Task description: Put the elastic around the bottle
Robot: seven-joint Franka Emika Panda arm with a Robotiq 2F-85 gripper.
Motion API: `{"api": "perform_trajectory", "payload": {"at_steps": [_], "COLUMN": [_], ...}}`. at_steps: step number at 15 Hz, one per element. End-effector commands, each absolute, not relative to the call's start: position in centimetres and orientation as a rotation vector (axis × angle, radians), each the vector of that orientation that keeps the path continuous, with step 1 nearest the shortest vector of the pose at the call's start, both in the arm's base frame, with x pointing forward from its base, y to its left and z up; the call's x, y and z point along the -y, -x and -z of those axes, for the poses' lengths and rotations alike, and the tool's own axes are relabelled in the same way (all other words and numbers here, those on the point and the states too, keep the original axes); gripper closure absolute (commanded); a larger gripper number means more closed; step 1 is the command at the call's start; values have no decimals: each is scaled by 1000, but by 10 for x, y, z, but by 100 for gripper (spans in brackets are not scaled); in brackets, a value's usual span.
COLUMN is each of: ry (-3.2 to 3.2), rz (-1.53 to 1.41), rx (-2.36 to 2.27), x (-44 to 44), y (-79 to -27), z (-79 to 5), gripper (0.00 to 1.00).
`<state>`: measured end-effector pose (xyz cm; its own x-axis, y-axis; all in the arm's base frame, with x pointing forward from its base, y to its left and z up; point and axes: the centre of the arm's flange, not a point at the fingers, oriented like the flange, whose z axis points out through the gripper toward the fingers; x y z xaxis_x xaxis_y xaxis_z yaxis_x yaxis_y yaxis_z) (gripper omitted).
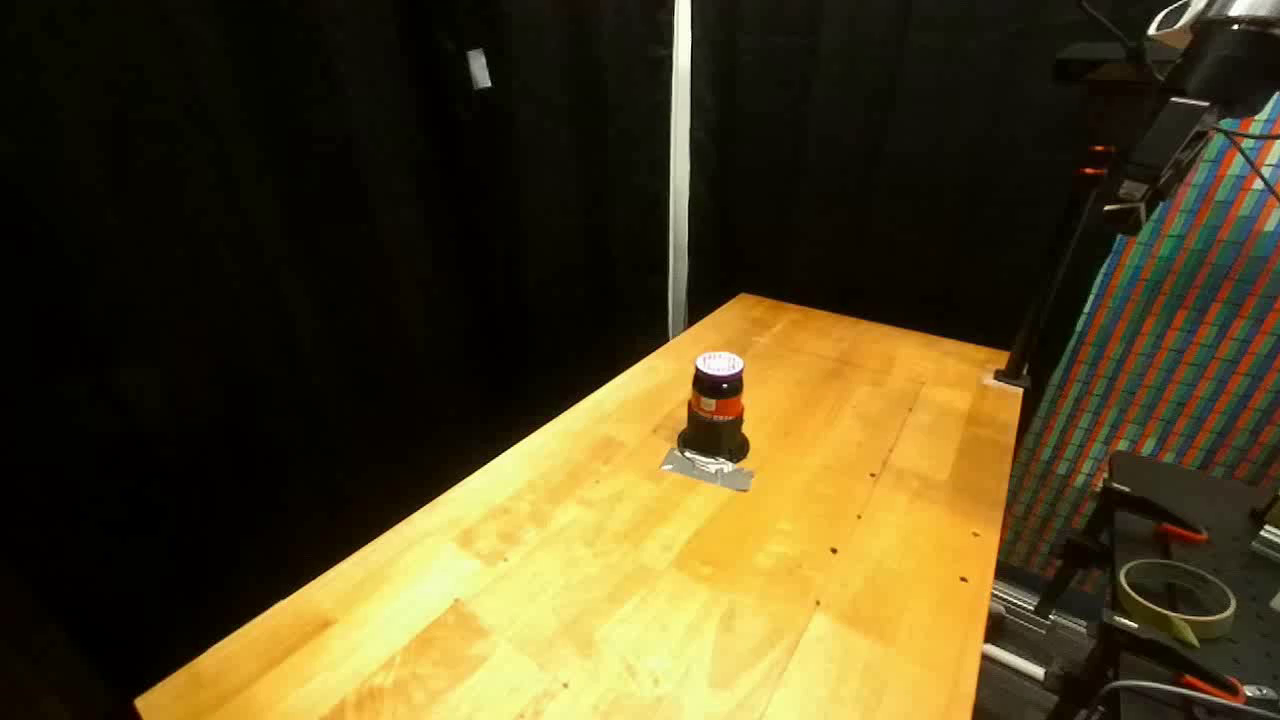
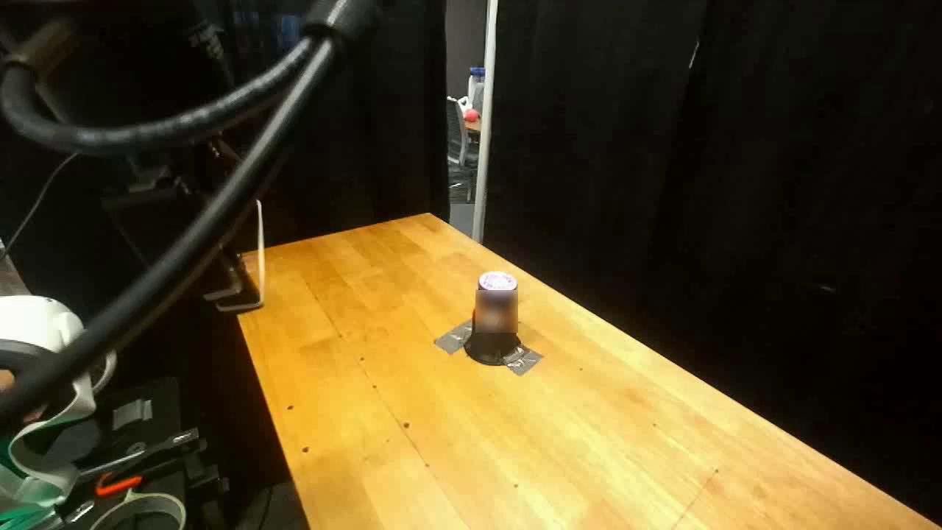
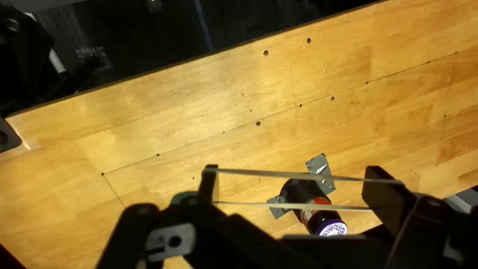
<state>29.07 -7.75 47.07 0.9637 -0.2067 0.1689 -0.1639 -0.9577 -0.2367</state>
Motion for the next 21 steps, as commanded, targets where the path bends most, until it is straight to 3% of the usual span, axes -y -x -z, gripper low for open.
{"api": "perform_trajectory", "payload": {"at_steps": [1,7,16,21], "ry": [2892,2892,3125,3169], "rz": [284,284,-126,-33], "rx": [-276,-276,-293,-254], "x": [78,78,-20,-73], "y": [-291,-291,-439,-519], "z": [-471,-471,-484,-460], "gripper": [0,0,0,0]}}
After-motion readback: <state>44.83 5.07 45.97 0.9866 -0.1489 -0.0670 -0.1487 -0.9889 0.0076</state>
